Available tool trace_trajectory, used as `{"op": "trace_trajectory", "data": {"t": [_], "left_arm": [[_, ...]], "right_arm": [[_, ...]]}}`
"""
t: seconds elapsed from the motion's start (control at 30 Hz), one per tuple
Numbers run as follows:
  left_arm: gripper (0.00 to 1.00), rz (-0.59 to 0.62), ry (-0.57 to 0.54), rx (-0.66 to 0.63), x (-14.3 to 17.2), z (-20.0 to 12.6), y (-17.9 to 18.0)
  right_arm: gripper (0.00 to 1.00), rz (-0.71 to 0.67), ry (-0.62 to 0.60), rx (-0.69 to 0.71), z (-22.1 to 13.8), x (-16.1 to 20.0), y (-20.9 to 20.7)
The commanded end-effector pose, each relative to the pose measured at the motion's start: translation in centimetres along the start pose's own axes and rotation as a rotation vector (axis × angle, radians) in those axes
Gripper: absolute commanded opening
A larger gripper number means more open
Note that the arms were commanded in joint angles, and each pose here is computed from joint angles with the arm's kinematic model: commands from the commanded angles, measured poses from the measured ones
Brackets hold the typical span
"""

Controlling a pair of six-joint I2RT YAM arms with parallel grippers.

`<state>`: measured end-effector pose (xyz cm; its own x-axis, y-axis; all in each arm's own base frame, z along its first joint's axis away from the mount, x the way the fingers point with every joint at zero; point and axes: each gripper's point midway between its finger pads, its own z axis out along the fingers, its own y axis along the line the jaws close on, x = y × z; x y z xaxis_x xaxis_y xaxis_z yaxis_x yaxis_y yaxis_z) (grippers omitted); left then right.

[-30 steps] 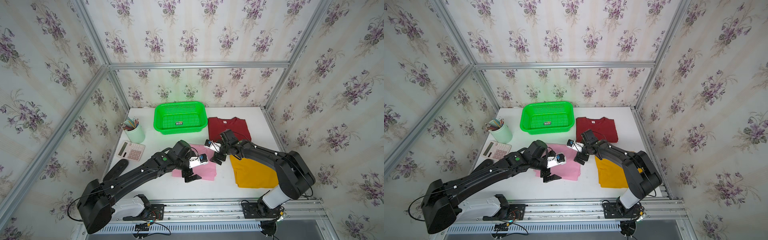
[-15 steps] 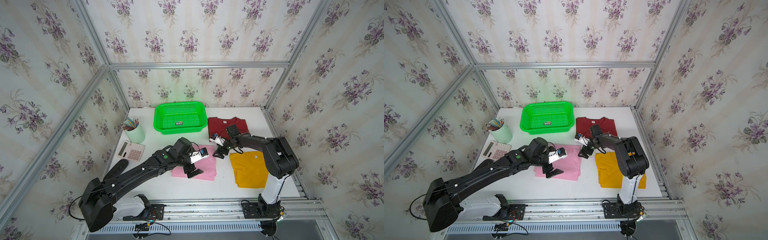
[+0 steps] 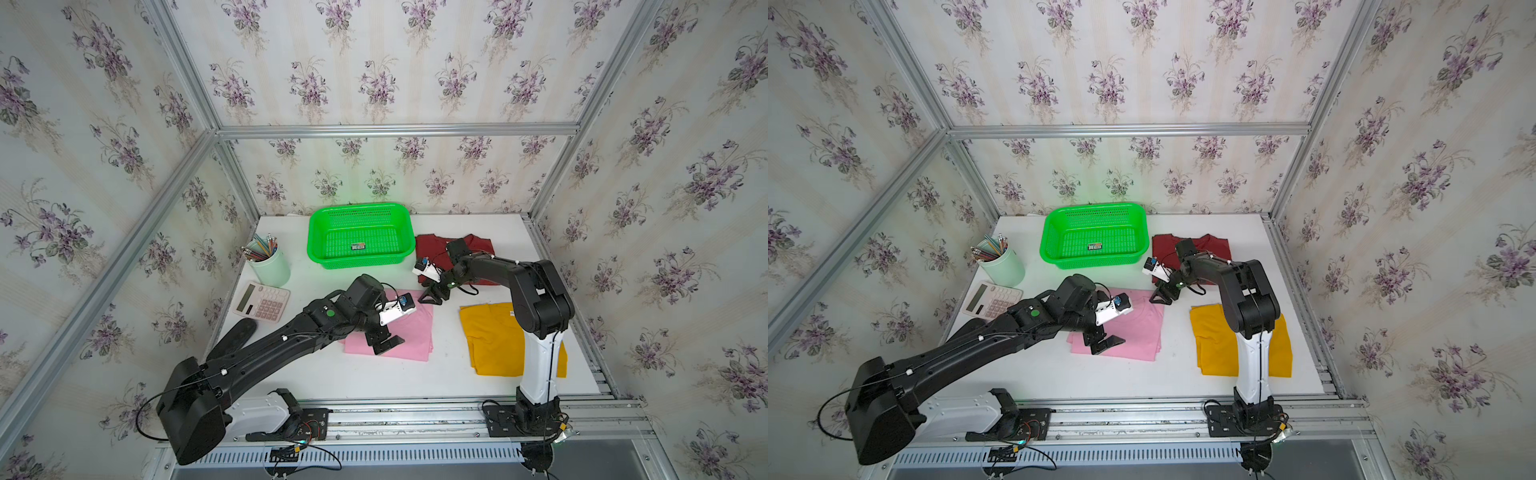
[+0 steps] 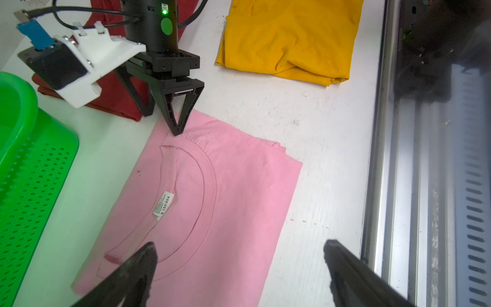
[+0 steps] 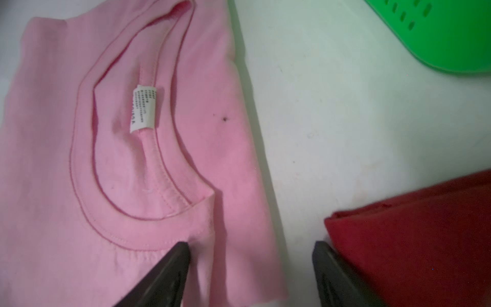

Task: Put the folded t-shirts into the basket
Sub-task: Pick up the T-shirt from the center of the board.

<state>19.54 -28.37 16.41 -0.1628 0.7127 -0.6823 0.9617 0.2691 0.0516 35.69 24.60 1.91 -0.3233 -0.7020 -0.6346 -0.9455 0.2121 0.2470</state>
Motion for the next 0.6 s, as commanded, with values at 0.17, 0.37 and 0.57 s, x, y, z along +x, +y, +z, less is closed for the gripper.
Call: {"op": "trace_trajectory", "data": {"t": [0.17,0.37,0.57], "left_arm": [[1.00,0.008,0.022,-0.069,0.4,-0.3,1.1],[1.00,0.031,0.038,-0.119,1.0,-0.3,1.9],[1.00,0.052,0.025,-0.140,1.2,-0.2,2.2]], "right_arm": [[0.59,0.136,0.121,-0.166,0.2,3.6,4.5],[0.27,0.126,0.118,-0.164,0.0,3.9,5.1],[0.13,0.048,0.025,-0.148,-1.5,0.7,5.5]]}}
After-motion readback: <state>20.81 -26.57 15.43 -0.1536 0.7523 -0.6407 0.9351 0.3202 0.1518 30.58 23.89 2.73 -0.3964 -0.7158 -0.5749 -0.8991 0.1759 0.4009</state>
